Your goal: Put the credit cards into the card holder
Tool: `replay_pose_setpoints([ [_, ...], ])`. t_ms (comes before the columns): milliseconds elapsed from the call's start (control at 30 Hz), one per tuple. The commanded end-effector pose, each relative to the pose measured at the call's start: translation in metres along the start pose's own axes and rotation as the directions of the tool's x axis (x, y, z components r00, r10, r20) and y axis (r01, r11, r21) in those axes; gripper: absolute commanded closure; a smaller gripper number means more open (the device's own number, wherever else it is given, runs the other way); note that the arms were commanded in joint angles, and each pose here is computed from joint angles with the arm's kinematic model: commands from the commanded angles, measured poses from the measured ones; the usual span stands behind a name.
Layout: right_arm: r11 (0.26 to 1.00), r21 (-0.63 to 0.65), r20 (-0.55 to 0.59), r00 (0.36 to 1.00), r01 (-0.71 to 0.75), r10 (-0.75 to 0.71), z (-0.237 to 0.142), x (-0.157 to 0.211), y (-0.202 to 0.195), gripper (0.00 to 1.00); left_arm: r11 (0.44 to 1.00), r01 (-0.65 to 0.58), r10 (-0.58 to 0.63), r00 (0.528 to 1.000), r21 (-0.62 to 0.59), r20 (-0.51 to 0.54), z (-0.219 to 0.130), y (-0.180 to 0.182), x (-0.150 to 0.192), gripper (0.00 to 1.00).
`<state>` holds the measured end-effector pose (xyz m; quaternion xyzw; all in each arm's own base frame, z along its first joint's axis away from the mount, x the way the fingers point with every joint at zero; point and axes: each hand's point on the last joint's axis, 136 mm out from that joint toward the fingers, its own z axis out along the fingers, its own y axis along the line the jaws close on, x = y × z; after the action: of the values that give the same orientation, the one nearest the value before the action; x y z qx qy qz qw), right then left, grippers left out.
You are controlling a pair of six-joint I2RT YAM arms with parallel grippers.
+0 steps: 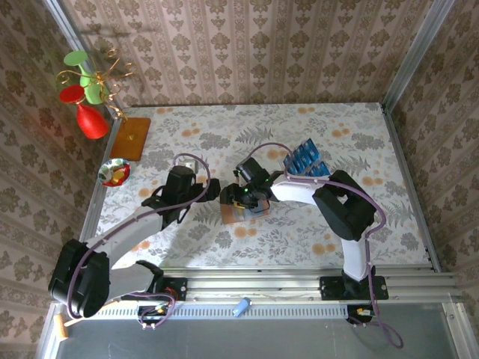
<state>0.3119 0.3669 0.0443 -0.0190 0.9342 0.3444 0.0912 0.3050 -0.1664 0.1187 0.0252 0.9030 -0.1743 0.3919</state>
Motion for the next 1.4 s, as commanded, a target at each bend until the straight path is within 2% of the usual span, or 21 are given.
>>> replay_pose_setpoints([
  [0, 0.999, -0.028, 0.025, 1.0, 0.016, -0.015, -0.008, -0.009, 0.018, 0.36, 1.0, 0.018, -0.018, 0.999, -0.002, -0.042, 0.003, 0.003, 0.009, 0.0],
  [333, 0.989, -0.126, 0.085, 0.994, 0.078, -0.067, -0.05, -0.026, 0.067, 0.34, 1.0, 0.016, -0.016, 0.999, -0.01, -0.045, 0.003, 0.004, 0.006, 0.0],
  [500, 0.987, -0.133, 0.133, 0.988, 0.091, -0.073, -0.075, -0.037, 0.071, 0.34, 1.0, 0.014, -0.015, 0.999, -0.016, -0.037, -0.001, 0.005, 0.001, 0.0],
  [767, 0.99, -0.129, 0.182, 0.983, 0.054, -0.03, -0.099, -0.041, 0.042, 0.34, 1.0, 0.0, -0.001, 0.999, -0.01, -0.047, -0.002, 0.003, -0.001, 0.0],
  [967, 0.999, -0.038, 0.184, 0.983, 0.018, -0.011, -0.099, -0.035, 0.001, 0.35, 1.0, -0.003, 0.005, 0.998, 0.019, -0.062, 0.001, -0.004, -0.001, 0.0],
  [1167, 0.998, 0.067, 0.163, 0.986, 0.004, -0.015, -0.09, -0.02, -0.035, 0.43, 0.999, -0.042, 0.046, 0.994, 0.033, -0.102, 0.011, -0.017, 0.008, 0.0],
  [1367, 0.993, 0.114, 0.154, 0.988, -0.027, 0.009, -0.083, -0.012, -0.063, 0.52, 0.992, -0.126, 0.129, 0.978, 0.029, -0.165, 0.027, -0.029, 0.025, 0.0],
])
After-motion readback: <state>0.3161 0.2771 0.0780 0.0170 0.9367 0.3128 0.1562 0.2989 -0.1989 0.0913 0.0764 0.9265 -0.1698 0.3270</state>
